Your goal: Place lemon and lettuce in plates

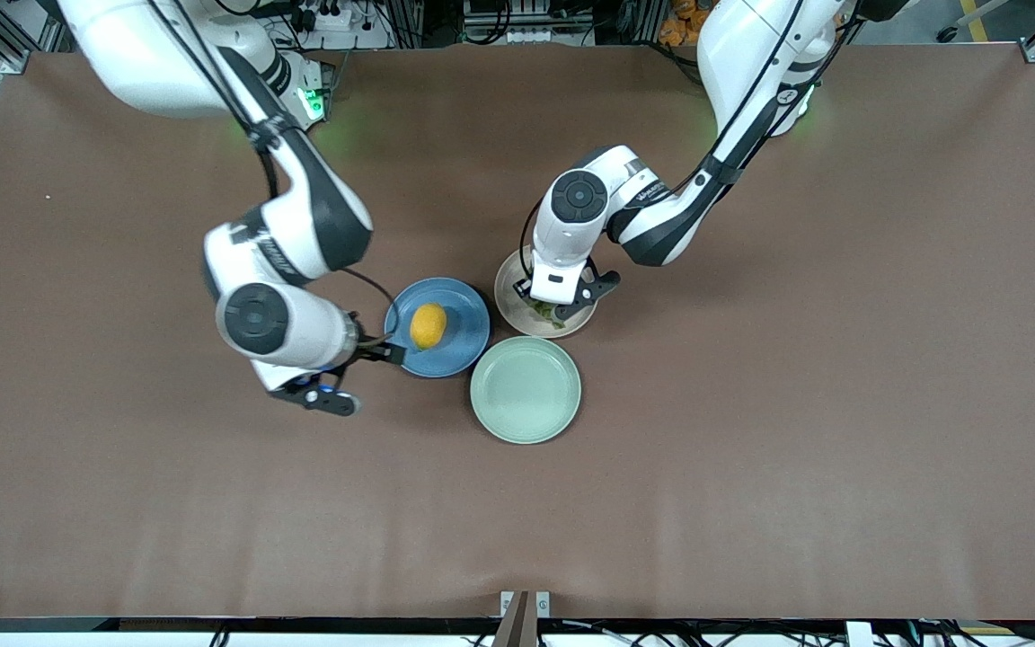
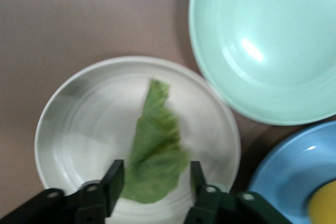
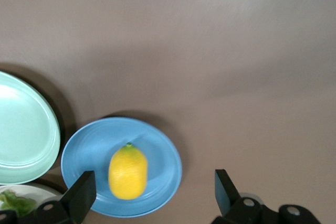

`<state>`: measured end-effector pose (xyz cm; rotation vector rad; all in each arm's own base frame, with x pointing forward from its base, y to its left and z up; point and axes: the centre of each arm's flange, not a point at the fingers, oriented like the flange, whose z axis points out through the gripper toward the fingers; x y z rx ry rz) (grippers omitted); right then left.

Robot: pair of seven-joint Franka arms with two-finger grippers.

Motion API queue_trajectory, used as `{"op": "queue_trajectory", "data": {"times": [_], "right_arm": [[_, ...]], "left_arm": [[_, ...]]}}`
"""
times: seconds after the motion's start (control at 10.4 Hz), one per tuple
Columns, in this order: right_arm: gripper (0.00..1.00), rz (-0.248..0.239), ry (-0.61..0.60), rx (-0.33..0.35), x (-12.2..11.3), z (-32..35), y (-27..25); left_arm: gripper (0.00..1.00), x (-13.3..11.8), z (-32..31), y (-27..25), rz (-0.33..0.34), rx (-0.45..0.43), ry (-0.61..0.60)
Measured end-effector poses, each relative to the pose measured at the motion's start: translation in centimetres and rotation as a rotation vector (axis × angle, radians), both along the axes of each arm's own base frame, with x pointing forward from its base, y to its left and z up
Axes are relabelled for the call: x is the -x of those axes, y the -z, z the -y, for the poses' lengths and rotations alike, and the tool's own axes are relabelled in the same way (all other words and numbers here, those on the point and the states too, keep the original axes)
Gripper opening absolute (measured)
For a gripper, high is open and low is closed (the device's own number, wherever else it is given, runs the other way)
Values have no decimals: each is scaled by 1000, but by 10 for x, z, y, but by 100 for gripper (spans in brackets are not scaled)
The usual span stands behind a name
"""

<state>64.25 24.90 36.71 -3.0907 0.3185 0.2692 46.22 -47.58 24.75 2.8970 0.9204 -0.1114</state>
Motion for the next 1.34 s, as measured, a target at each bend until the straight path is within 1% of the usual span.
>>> {"op": "queue_trajectory", "data": {"times": [0.1,0.19,0.29,0.38,0.48,0.57,0.77,0.86,0.96,1.05,1.15,1.24,1.34], "right_arm": [[100,29,-59,-13,-8,32,-29],[100,41,-110,-17,-8,66,-65],[100,44,-137,-13,-1,101,-105],[100,46,-134,-4,12,136,-148],[100,60,-121,6,29,159,-187],[100,74,-108,17,47,172,-220],[100,107,-101,33,77,174,-263],[100,117,-93,37,84,178,-272],[100,112,-81,39,85,184,-273],[100,89,-66,42,87,194,-271],[100,69,-47,44,89,205,-271],[100,69,-23,46,90,219,-277],[100,86,10,46,90,237,-286]], "left_arm": [[75,-19,-7,-19,33,-19,-4],[89,-41,-18,-45,61,-65,13],[100,-61,-31,-80,73,-111,45],[100,-78,-45,-118,82,-135,85],[100,-92,-62,-152,103,-141,121],[100,-105,-84,-182,132,-141,156],[100,-122,-127,-225,177,-150,217],[100,-128,-150,-243,189,-161,243],[100,-131,-171,-260,195,-174,267],[100,-134,-192,-278,205,-171,279],[100,-138,-218,-296,207,-139,280],[100,-145,-251,-310,210,-100,288],[100,-153,-285,-320,220,-82,297]]}}
